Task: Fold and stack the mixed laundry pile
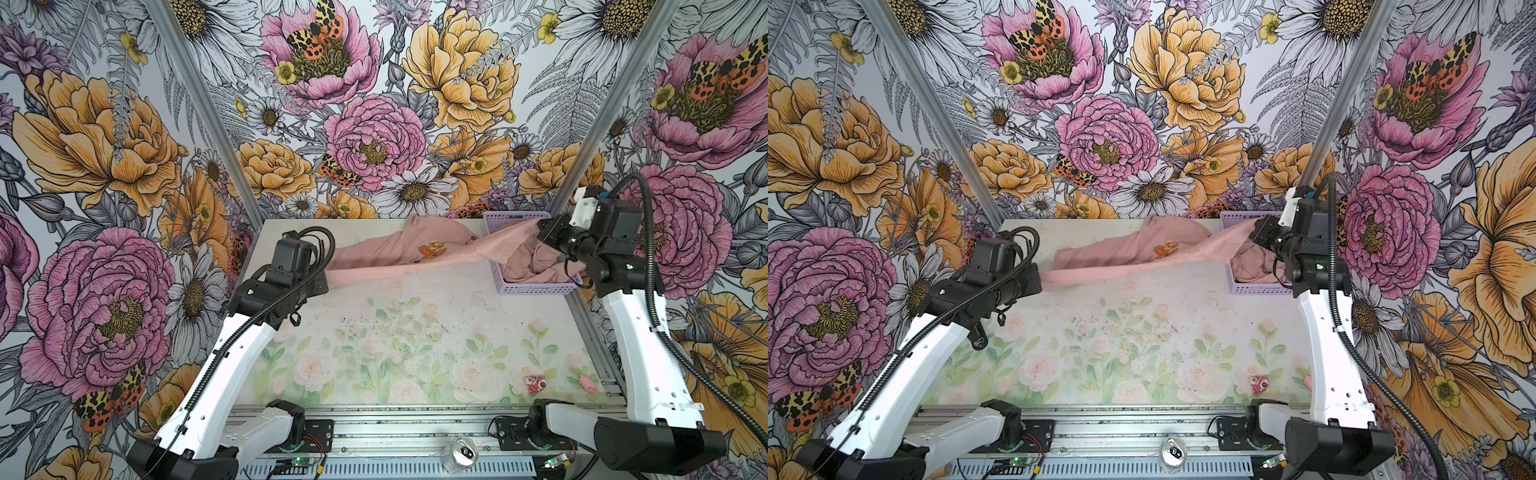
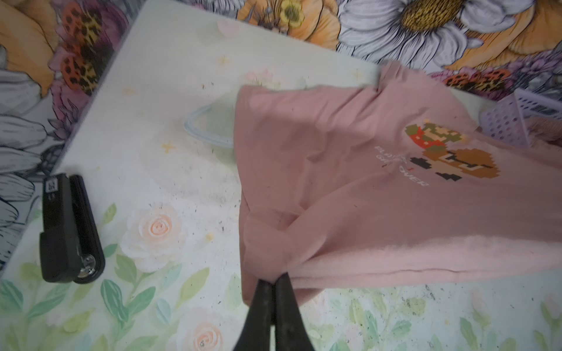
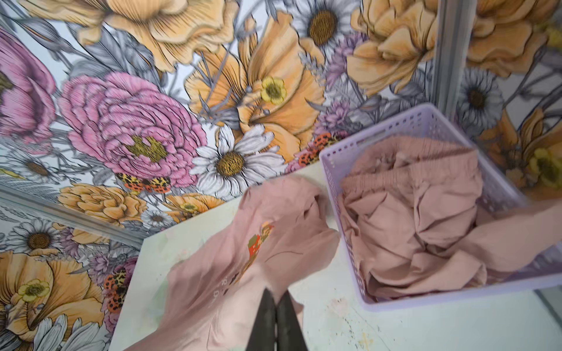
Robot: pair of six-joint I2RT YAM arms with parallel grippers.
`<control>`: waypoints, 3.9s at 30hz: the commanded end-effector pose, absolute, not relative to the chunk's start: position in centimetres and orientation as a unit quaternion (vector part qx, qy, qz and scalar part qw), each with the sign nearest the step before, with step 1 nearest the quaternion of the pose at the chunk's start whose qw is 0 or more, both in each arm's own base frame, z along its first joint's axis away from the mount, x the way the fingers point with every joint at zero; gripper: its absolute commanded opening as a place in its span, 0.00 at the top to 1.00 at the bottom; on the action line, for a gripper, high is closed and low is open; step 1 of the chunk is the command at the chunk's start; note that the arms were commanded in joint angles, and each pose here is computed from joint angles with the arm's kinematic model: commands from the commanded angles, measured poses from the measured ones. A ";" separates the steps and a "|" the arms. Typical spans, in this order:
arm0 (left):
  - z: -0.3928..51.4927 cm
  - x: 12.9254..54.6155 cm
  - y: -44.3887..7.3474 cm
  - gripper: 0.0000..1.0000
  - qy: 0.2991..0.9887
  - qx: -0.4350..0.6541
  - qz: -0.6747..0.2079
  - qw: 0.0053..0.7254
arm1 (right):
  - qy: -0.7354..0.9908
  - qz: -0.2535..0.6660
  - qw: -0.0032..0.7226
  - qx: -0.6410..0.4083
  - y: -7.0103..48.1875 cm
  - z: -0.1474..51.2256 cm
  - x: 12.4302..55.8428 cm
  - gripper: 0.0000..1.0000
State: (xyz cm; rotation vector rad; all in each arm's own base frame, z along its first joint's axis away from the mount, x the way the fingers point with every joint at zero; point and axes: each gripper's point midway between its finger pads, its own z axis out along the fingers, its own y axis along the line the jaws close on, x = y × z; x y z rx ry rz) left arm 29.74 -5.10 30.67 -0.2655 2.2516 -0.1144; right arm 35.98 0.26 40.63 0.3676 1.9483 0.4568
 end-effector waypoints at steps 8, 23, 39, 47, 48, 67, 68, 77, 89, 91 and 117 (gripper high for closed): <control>49.9 30.4 -1.1 1.00 0.763 -0.083 0.032 0.640 | 0.693 0.171 0.692 0.110 -0.4 58.5 31.7 1.00; 62.8 40.2 1.4 1.00 0.645 -0.081 0.036 0.759 | 0.565 0.168 0.804 0.081 -1.9 69.5 39.2 1.00; 64.0 51.5 3.6 1.00 0.554 -0.089 0.007 0.827 | 0.429 0.162 0.887 0.055 -3.9 71.7 46.3 1.00; 63.1 50.5 4.4 1.00 0.578 -0.076 -0.006 0.813 | 0.469 0.161 0.868 0.013 -3.6 70.9 45.7 1.00; 62.0 50.4 4.1 1.00 0.593 -0.069 -0.011 0.802 | 0.487 0.167 0.858 -0.002 -2.9 70.2 45.8 1.00; 25.7 35.6 -0.7 1.00 0.819 -0.116 -0.141 0.544 | 0.770 0.264 0.576 0.069 2.8 34.4 34.6 1.00; 24.8 35.0 -1.1 1.00 0.826 -0.123 -0.144 0.532 | 0.779 0.272 0.558 0.082 3.0 32.9 34.0 1.00; 19.0 28.0 -1.3 1.00 0.878 -0.228 -0.112 0.406 | 0.825 0.309 0.441 0.170 4.5 25.3 28.2 1.00; 17.6 21.5 1.1 1.00 0.868 -0.346 -0.064 0.349 | 0.851 0.297 0.371 0.225 5.1 23.0 20.3 1.00; 17.5 21.1 1.4 1.00 0.870 -0.347 -0.047 0.346 | 0.855 0.294 0.362 0.227 5.2 22.8 19.2 1.00; 15.4 21.4 -2.2 1.00 0.920 -0.255 -0.001 0.298 | 0.893 0.196 0.321 0.247 2.3 22.6 21.4 1.00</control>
